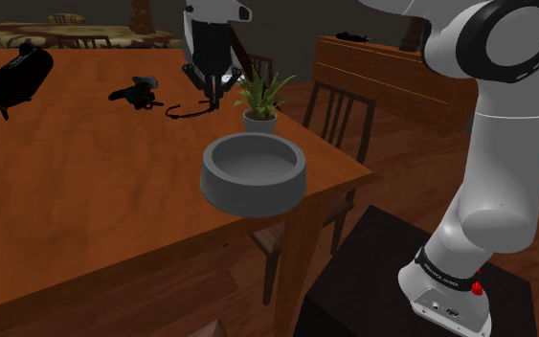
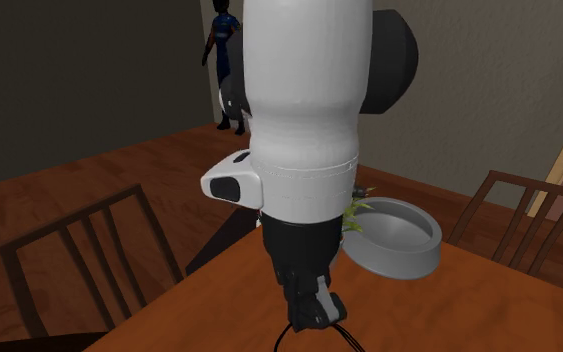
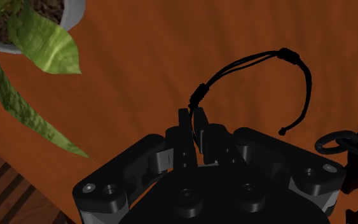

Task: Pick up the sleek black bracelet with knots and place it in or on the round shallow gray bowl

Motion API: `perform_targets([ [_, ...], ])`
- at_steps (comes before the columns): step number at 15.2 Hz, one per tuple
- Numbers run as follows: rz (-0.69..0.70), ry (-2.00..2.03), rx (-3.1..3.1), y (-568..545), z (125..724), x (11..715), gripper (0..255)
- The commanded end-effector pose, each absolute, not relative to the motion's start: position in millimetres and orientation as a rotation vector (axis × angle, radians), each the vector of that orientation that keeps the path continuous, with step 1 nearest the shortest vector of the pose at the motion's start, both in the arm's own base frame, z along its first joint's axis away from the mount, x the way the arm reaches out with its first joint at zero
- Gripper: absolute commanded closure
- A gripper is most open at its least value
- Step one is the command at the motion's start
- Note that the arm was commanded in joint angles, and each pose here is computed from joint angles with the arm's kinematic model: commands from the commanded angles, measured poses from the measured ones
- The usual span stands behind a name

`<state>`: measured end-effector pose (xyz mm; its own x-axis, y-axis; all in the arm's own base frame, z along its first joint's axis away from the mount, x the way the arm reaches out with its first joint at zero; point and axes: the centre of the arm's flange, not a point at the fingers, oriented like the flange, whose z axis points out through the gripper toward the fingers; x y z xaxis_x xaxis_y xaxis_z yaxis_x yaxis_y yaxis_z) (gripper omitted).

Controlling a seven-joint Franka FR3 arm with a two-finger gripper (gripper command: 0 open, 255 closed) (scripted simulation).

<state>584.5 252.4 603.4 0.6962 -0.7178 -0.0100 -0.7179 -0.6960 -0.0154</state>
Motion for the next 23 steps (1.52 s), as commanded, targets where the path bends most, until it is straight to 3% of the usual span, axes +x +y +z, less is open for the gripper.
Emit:
perform_targets([
  [1, 0.006, 1.218, -2.877, 253, 614, 585, 255],
  [15, 0.006, 1.218, -2.877, 253, 686, 585, 255],
  [23, 0.006, 1.218, -2.877, 277, 690, 482, 255],
])
